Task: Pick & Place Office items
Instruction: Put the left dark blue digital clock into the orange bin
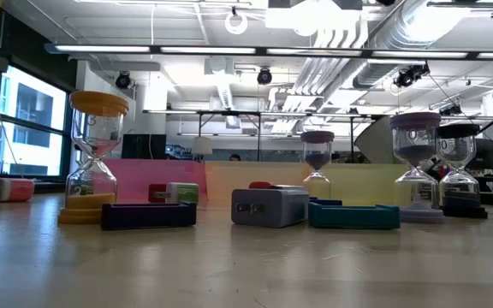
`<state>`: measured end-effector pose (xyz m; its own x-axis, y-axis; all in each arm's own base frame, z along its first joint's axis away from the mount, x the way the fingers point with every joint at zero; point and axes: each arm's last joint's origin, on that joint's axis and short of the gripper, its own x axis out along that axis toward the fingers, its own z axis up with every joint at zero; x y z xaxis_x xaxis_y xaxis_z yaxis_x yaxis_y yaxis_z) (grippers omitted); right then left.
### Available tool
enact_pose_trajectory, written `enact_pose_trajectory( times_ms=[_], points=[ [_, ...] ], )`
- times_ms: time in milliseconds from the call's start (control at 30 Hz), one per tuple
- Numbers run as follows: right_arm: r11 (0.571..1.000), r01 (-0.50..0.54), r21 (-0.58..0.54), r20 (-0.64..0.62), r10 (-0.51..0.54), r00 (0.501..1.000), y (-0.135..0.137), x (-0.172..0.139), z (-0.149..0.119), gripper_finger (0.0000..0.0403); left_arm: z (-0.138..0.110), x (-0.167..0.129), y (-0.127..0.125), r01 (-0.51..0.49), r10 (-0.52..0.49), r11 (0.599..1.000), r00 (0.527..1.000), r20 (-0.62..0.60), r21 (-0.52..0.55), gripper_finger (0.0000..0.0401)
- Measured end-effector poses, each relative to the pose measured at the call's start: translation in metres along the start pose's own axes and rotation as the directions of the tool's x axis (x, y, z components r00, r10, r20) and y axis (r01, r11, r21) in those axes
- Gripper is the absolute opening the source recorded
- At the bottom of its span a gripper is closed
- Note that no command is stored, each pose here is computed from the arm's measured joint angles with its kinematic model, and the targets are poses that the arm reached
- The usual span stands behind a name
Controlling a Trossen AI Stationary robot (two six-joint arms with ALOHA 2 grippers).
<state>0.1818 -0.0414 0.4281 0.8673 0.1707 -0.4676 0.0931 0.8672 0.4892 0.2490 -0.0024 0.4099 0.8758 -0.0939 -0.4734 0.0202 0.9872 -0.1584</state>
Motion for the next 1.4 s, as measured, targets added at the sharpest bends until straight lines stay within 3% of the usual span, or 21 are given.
enact_pose_trajectory(
  times_ms=[200, 467, 733, 900, 1233, 1400],
  points=[
    [0.999, -0.003, -0.034, -0.023, 0.002, 1.000, 0.026, 0.006, -0.012, 0.0375, -0.019, 0.000, -0.016, 0.007, -0.022, 0.997, 0.983, -0.180, -0.083, 0.0322],
    [0.995, 0.015, -0.103, -0.083, -0.024, 0.996, 0.045, 0.029, -0.022, 0.0376, -0.036, -0.007, -0.066, 0.155, -0.164, 0.986, 0.947, -0.275, -0.056, 0.0322],
    [0.994, -0.017, -0.109, -0.190, -0.004, 0.982, 0.057, 0.056, -0.032, 0.0376, -0.066, -0.011, -0.096, 0.009, -0.159, 0.957, 0.852, -0.498, -0.291, 0.0322],
    [0.992, -0.031, -0.124, -0.240, 0.000, 0.971, 0.063, 0.069, -0.038, 0.0369, -0.080, -0.002, -0.116, -0.067, -0.159, 0.935, 0.799, -0.579, -0.349, 0.0322],
    [0.988, -0.038, -0.147, -0.270, -0.003, 0.963, 0.070, 0.078, -0.045, 0.0338, -0.091, 0.033, -0.156, -0.008, -0.237, 0.914, 0.801, -0.550, -0.405, 0.0322],
    [0.985, 0.036, -0.168, -0.225, -0.074, 0.972, 0.070, 0.078, -0.044, 0.0325, -0.091, 0.038, -0.163, -0.054, -0.258, 0.862, 0.810, -0.527, -0.504, 0.0322]
  ],
)
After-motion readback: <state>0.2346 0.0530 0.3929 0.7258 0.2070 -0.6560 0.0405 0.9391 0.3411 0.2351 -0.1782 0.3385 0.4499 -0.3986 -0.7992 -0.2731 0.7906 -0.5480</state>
